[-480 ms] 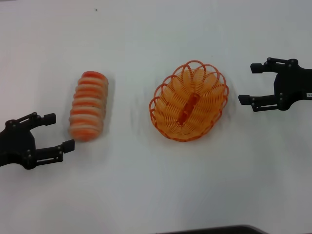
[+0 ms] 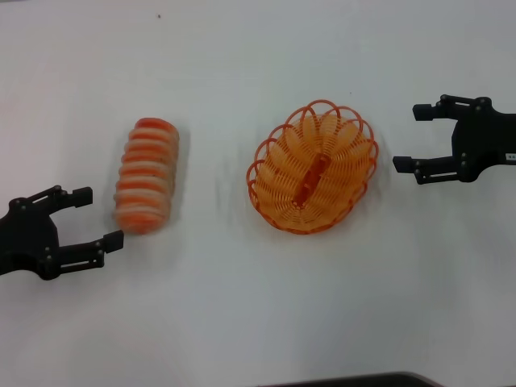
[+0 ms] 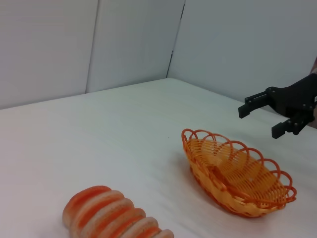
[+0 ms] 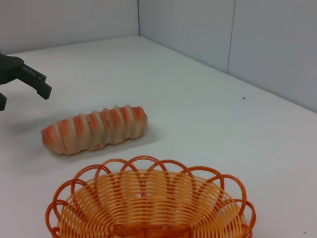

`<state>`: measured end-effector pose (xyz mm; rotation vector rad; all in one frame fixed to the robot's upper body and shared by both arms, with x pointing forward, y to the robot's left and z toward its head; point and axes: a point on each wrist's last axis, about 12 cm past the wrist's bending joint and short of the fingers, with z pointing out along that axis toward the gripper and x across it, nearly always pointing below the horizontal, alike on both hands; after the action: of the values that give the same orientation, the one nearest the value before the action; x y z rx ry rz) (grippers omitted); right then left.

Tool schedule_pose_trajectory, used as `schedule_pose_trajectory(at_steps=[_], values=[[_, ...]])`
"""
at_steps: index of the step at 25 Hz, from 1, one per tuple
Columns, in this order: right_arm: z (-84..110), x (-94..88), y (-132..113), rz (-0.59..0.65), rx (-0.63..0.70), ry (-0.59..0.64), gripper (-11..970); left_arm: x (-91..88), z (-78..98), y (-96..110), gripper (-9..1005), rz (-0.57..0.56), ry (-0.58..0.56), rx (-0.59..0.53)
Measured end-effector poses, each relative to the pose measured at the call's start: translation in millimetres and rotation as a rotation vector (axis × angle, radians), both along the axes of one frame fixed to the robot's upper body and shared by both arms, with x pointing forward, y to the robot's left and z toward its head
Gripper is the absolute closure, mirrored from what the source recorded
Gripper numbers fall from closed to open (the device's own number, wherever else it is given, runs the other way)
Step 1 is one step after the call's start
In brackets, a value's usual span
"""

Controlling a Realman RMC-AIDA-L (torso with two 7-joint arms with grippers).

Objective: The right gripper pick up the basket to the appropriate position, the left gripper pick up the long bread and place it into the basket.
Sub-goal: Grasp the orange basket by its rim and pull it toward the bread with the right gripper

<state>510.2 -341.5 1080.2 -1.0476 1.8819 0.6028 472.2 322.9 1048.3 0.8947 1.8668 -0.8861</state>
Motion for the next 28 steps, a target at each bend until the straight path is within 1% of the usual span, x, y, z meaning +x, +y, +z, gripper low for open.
schedule_pose_trajectory(at_steps=[3, 6, 11, 15, 17, 20, 23, 28], values=[[0.7, 0.4, -0.4, -0.018, 0.017, 0.014, 19, 0.4, 0.4, -0.3, 81, 0.0, -0.001, -0.002], [7.8, 5.5, -0.1, -0.069, 0.079, 0.082, 19, 0.6, 0.5, -0.8, 81, 0.0, -0.001, -0.004], [33.5, 26.0, 4.7, -0.169, 0.188, 0.263, 20, 0.9, 0.2, -2.4, 81, 0.0, -0.001, -0.007], [59.8, 48.0, 12.0, -0.237, 0.219, 0.405, 20, 1.2, 0.4, -3.1, 81, -0.002, -0.001, -0.009], [70.0, 60.2, 19.5, -0.262, 0.194, 0.469, 20, 1.2, 0.8, -3.2, 82, -0.003, -0.001, -0.011], [82.8, 77.4, 32.6, -0.288, 0.097, 0.52, 20, 1.9, 1.8, -3.2, 82, -0.005, -0.005, -0.009], [92.2, 93.2, 53.0, -0.285, -0.023, 0.523, 20, 2.7, 2.4, -3.9, 82, -0.007, -0.007, -0.009], [92.7, 108.4, 88.0, -0.25, -0.204, 0.503, 21, 2.8, 2.4, -4.2, 82, -0.008, -0.007, -0.01]])
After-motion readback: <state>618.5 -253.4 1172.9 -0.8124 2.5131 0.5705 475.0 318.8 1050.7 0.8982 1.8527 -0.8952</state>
